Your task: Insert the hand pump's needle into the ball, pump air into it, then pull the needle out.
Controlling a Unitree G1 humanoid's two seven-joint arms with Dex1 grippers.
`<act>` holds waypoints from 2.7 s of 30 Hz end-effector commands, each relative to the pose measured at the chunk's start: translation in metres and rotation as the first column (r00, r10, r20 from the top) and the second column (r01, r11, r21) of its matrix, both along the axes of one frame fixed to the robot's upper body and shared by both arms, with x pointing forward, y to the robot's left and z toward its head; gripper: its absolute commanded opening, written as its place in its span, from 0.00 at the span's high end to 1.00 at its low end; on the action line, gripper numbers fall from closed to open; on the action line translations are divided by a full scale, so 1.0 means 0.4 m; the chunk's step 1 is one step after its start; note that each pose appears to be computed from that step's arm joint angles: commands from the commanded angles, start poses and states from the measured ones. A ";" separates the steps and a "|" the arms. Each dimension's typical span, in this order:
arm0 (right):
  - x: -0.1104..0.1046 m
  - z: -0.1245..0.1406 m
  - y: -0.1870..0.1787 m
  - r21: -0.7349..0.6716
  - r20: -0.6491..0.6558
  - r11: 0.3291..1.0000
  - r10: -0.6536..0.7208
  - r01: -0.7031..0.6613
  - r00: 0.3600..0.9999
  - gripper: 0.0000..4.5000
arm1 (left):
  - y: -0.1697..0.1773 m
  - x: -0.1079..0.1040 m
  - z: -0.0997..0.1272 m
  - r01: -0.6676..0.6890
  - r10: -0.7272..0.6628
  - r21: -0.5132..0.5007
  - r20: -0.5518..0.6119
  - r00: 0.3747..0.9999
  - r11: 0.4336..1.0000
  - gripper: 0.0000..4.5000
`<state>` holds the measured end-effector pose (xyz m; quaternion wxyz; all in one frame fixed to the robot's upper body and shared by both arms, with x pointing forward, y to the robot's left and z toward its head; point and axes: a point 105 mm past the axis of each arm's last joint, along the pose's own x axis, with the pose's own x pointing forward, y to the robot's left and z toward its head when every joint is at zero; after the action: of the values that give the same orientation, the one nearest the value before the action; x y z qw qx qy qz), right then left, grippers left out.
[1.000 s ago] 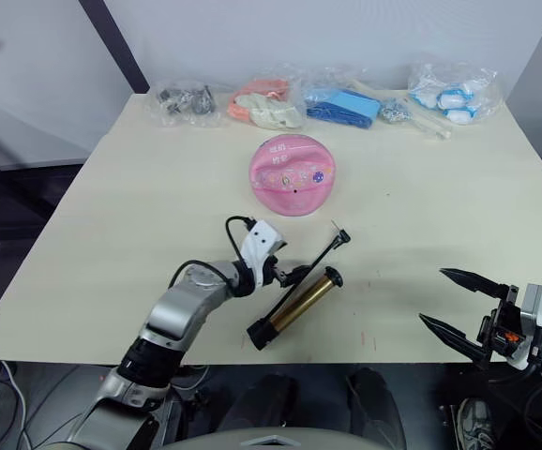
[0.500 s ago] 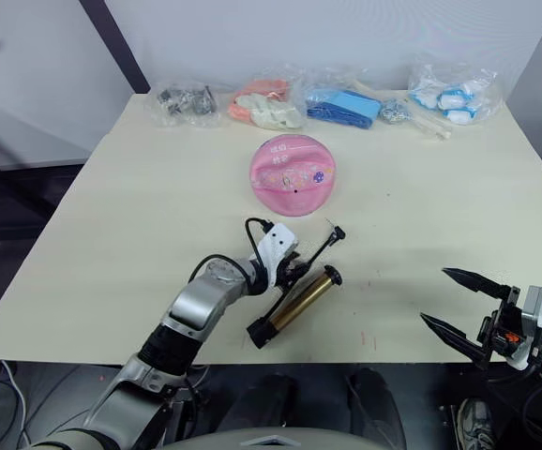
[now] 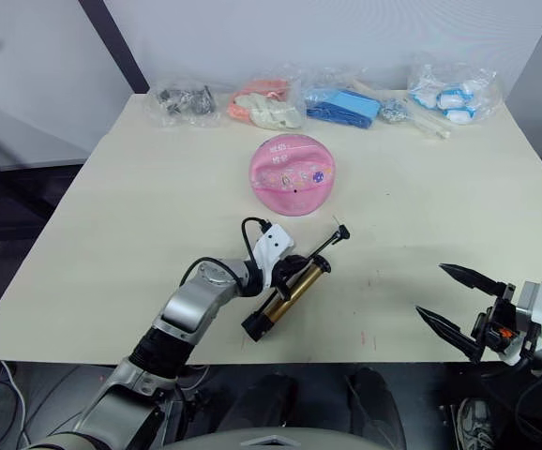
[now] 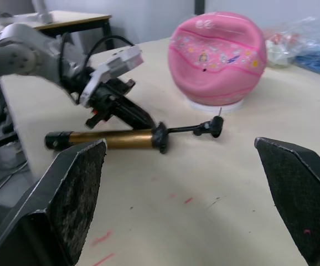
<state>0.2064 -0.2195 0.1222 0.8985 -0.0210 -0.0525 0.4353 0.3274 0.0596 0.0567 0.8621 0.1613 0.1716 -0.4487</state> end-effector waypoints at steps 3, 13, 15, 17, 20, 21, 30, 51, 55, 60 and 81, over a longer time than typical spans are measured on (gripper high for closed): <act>0.034 0.043 0.034 0.086 0.018 0.994 -0.067 0.065 0.998 0.00 | -0.001 0.021 0.083 0.125 -0.118 -0.052 0.124 0.985 0.991 0.99; 0.111 0.066 0.135 0.293 -0.238 0.931 -0.150 0.218 0.960 0.00 | 0.001 0.024 0.137 0.291 -0.269 -0.079 0.215 0.939 0.954 0.99; 0.121 0.078 0.162 0.328 -0.275 0.919 -0.126 0.217 0.953 0.00 | -0.003 0.015 0.149 0.317 -0.288 -0.107 0.219 0.932 0.942 0.99; 0.139 0.081 0.179 0.361 -0.352 0.899 -0.115 0.248 0.929 0.00 | -0.005 0.007 0.152 0.336 -0.306 -0.103 0.228 0.924 0.936 0.99; 0.163 0.088 0.197 0.390 -0.427 0.875 -0.103 0.285 0.899 0.00 | -0.008 0.004 0.162 0.338 -0.306 -0.114 0.234 0.923 0.934 0.99; 0.167 0.090 0.203 0.387 -0.439 0.875 -0.102 0.290 0.893 0.00 | -0.010 0.001 0.165 0.341 -0.308 -0.115 0.236 0.922 0.933 0.99; 0.194 0.090 0.241 0.387 -0.505 0.864 -0.094 0.322 0.858 0.00 | -0.012 -0.012 0.160 0.344 -0.310 -0.129 0.227 0.923 0.930 0.99; 0.203 0.089 0.251 0.418 -0.519 0.850 -0.066 0.320 0.852 0.00 | -0.013 -0.031 0.154 0.369 -0.333 -0.170 0.205 0.920 0.914 0.99; 0.206 0.087 0.251 0.416 -0.520 0.850 -0.068 0.322 0.851 0.00 | -0.012 -0.032 0.151 0.371 -0.336 -0.167 0.203 0.920 0.914 0.99; 0.204 0.084 0.253 0.404 -0.526 0.859 -0.064 0.315 0.848 0.00 | -0.007 -0.031 0.148 0.371 -0.338 -0.157 0.202 0.919 0.915 0.99; 0.202 0.079 0.251 0.377 -0.519 0.867 -0.093 0.325 0.850 0.92 | -0.004 -0.032 0.130 0.369 -0.340 -0.155 0.189 0.921 0.916 1.00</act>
<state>0.2896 -0.1194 0.1435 0.9032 0.3008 0.0971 0.2903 0.3157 0.0582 0.1029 0.7894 0.1439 0.0437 -0.5952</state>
